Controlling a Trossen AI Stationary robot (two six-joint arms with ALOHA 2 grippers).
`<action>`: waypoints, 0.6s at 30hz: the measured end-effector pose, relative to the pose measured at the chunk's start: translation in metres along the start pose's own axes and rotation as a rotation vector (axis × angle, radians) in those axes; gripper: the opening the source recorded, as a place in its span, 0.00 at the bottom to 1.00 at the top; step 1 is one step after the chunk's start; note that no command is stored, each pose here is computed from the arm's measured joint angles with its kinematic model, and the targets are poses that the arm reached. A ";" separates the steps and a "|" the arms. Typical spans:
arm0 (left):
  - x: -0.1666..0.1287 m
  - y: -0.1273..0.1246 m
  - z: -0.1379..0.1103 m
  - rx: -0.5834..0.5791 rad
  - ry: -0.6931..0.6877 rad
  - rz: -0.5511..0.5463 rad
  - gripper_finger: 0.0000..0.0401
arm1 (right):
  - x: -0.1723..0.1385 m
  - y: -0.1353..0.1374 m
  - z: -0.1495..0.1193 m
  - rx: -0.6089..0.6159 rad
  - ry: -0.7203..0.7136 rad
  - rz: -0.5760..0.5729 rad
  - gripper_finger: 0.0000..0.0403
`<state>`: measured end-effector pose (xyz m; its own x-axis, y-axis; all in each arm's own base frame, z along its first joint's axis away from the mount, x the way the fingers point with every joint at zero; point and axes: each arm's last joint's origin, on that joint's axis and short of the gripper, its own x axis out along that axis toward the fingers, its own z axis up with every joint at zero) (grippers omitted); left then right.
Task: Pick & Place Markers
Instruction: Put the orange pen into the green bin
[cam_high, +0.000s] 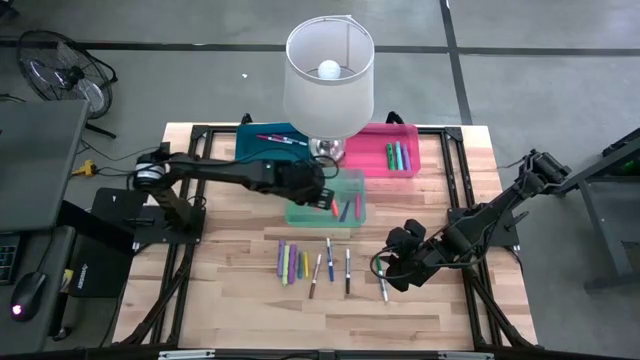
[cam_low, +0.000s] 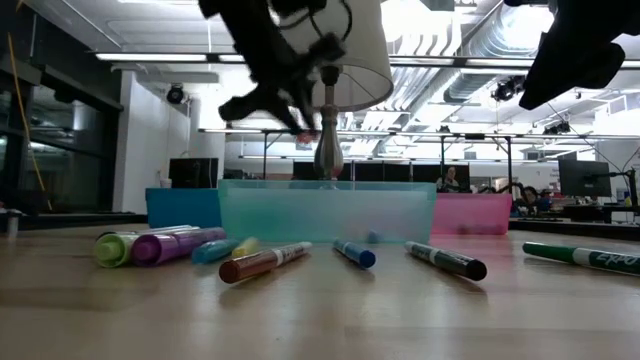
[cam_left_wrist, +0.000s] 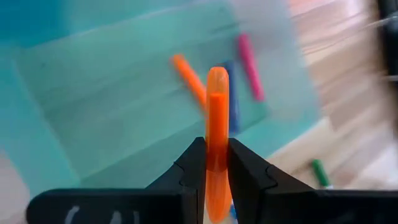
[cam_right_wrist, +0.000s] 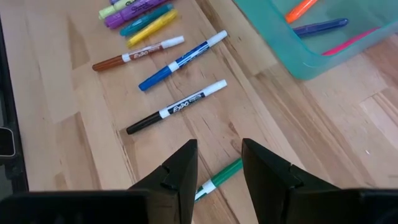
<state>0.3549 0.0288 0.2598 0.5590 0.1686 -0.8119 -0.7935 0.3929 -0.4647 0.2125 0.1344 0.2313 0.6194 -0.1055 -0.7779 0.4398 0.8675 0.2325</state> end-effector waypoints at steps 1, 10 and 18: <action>0.005 -0.002 0.001 -0.007 0.003 -0.018 0.12 | 0.000 0.000 0.000 0.006 -0.001 -0.003 0.28; 0.047 -0.001 -0.007 -0.081 0.048 0.022 0.12 | 0.000 -0.001 -0.001 0.017 0.011 -0.003 0.28; 0.056 0.002 -0.009 -0.102 0.059 0.046 0.12 | 0.000 -0.001 -0.001 0.039 0.012 -0.008 0.28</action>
<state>0.3827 0.0303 0.2104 0.5086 0.1293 -0.8513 -0.8399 0.2920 -0.4574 0.2115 0.1340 0.2307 0.6080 -0.1059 -0.7868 0.4698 0.8469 0.2491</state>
